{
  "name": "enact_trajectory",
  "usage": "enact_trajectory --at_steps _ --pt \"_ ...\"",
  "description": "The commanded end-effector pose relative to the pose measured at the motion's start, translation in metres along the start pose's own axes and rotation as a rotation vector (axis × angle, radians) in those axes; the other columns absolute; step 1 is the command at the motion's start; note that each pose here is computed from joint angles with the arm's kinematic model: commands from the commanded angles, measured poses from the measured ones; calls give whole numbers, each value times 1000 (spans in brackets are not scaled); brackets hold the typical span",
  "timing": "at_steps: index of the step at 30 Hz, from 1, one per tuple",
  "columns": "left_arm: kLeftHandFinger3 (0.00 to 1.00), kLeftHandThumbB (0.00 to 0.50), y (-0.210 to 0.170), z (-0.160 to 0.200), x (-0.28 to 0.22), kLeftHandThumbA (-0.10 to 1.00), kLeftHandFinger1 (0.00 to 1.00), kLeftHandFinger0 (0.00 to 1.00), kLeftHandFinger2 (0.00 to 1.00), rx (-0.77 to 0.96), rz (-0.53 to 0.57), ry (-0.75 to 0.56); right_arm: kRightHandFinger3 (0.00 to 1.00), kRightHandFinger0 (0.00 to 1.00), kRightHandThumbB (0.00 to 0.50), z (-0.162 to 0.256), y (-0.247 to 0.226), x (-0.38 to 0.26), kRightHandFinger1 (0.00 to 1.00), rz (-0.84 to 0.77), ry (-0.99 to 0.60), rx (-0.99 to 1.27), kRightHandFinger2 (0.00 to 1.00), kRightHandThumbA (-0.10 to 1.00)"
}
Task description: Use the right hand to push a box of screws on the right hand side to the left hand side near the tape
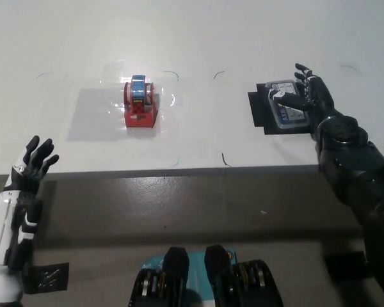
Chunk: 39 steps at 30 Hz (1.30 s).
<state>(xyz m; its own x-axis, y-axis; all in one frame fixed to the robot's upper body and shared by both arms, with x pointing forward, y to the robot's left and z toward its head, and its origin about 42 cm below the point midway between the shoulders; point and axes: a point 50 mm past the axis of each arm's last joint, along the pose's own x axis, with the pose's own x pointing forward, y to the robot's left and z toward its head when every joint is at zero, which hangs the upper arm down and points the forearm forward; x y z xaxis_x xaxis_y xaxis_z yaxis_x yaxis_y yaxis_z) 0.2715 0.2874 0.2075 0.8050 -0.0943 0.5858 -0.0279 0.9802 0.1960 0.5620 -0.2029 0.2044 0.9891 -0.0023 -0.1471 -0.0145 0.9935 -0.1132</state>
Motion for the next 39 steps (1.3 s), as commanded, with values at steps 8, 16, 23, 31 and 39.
enact_trajectory --at_steps 8,16,23,31,39 --pt "1000 59 8 7 16 878 1000 1000 1000 -3 18 -64 1000 1000 294 38 58 1 1000 93 -148 197 1000 1000" --pt "1000 62 8 7 19 876 1000 1000 1000 -3 23 -65 1000 1000 280 37 80 -3 1000 98 -146 236 1000 1000" --pt "1000 53 8 8 20 867 1000 1000 1000 -1 22 -73 1000 1000 247 35 99 -8 1000 128 -137 324 1000 1000" --pt "1000 49 6 8 12 865 1000 1000 1000 -8 31 -52 1000 1000 237 26 132 -18 1000 160 -117 389 1000 1000" --pt "1000 52 7 7 2 865 1000 1000 1000 -6 30 -31 1000 1000 197 15 164 -31 1000 198 -109 389 1000 1000"
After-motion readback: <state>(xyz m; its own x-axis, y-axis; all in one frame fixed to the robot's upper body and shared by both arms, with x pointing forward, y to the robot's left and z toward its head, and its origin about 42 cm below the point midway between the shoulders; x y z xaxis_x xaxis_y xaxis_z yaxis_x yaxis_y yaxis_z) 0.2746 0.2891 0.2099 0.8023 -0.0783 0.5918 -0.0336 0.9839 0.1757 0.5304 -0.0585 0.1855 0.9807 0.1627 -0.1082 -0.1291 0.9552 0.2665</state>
